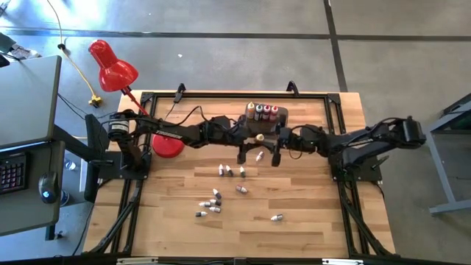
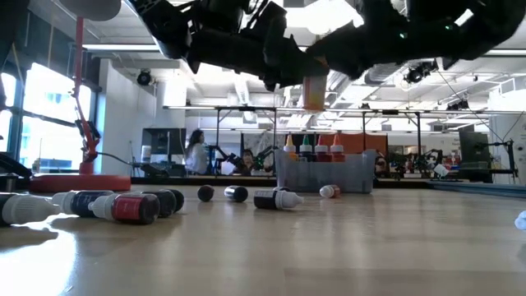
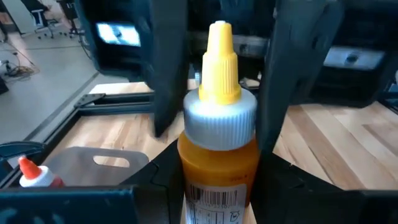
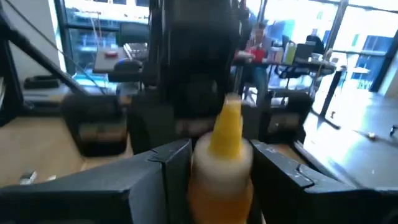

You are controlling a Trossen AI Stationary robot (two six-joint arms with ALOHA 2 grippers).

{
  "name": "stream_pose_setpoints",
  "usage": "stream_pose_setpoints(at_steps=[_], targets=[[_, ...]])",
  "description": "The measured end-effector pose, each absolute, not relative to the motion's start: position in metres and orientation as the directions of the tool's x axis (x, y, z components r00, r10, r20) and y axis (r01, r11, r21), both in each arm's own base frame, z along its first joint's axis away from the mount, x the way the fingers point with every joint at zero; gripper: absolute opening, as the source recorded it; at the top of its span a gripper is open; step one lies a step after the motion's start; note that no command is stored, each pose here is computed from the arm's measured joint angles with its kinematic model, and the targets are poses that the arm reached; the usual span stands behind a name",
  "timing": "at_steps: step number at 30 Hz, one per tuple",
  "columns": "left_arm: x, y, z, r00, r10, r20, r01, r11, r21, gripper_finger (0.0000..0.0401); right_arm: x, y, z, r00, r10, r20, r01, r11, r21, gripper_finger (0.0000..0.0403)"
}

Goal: Pick & Place food coloring
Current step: Put the large yellow food coloring bottle into the bin

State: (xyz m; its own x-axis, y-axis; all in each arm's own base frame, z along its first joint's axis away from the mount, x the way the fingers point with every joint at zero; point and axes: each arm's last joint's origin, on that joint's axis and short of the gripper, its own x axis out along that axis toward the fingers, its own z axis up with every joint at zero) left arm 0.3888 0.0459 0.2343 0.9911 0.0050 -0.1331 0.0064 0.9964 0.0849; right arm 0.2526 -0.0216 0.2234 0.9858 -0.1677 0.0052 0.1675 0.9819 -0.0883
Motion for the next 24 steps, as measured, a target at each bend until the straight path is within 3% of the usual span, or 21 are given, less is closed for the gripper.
stream_pose_setpoints(at_steps=[24], targets=[[0.3889, 0.047, 0.2349, 0.991, 0.04, -0.129, -0.025, 0.993, 0.118, 0.0129, 0.2612, -0.0243, 0.2243, 0.966, -0.251, -0.06, 0.245, 0.965, -0.094, 0.014]])
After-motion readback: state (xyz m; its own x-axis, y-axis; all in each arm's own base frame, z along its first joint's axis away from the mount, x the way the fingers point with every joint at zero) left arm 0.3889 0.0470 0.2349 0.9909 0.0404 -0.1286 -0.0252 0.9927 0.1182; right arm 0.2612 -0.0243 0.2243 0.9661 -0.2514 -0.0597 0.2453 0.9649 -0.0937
